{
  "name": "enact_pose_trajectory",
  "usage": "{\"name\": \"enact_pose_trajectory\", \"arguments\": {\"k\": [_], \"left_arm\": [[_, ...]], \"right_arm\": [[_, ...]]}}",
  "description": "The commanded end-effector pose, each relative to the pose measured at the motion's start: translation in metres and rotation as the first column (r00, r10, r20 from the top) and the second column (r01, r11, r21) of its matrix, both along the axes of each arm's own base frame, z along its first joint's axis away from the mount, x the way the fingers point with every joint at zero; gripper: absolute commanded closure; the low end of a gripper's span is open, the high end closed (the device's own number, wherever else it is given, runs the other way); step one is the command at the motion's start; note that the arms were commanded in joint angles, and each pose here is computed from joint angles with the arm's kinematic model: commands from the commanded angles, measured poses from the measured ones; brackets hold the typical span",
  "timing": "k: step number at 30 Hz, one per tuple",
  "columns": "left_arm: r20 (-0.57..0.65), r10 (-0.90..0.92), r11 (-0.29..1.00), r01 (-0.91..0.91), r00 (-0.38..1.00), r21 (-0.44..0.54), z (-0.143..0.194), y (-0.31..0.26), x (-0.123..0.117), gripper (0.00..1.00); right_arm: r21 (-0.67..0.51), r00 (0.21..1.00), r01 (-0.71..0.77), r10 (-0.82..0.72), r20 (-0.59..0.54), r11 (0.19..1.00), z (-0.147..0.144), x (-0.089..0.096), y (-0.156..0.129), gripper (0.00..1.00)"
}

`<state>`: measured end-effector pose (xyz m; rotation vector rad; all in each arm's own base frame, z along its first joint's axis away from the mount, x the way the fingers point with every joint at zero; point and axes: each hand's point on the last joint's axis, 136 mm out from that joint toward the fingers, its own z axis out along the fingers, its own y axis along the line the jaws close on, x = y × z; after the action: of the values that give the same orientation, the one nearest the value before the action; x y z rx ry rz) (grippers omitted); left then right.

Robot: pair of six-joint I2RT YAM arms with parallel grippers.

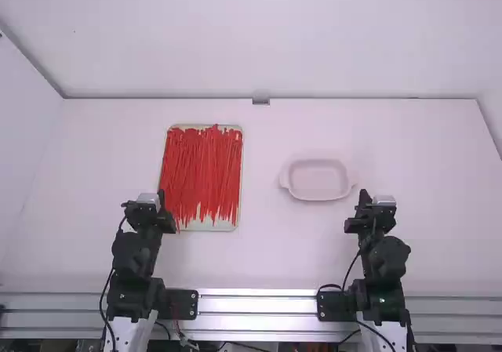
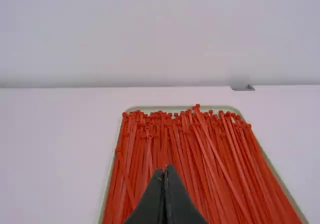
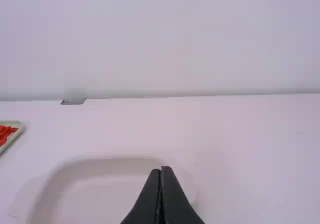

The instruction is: Fasten the cable tie

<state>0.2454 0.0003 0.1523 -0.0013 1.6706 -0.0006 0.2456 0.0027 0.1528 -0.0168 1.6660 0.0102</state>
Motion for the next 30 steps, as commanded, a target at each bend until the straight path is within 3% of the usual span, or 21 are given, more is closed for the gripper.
{"name": "enact_pose_trajectory", "arguments": {"k": [1, 15, 30], "left_arm": [[0.000, 0.000, 1.000, 0.000, 1.000, 0.000, 0.000, 0.000, 0.000, 1.00], [-0.033, -0.016, 1.000, 0.015, 0.999, -0.012, 0.019, -0.003, -0.001, 0.91], [-0.216, -0.055, 0.998, 0.045, 0.975, -0.053, 0.045, -0.010, 0.007, 0.69]], "right_arm": [[0.002, 1.000, 0.001, -0.001, -0.001, 1.000, 0.000, 0.000, 0.000, 1.00], [0.017, 0.999, -0.014, 0.014, -0.044, 1.000, 0.015, 0.001, 0.003, 0.91], [0.056, 0.964, -0.012, 0.027, -0.265, 0.998, 0.036, 0.012, 0.012, 0.69]]}}
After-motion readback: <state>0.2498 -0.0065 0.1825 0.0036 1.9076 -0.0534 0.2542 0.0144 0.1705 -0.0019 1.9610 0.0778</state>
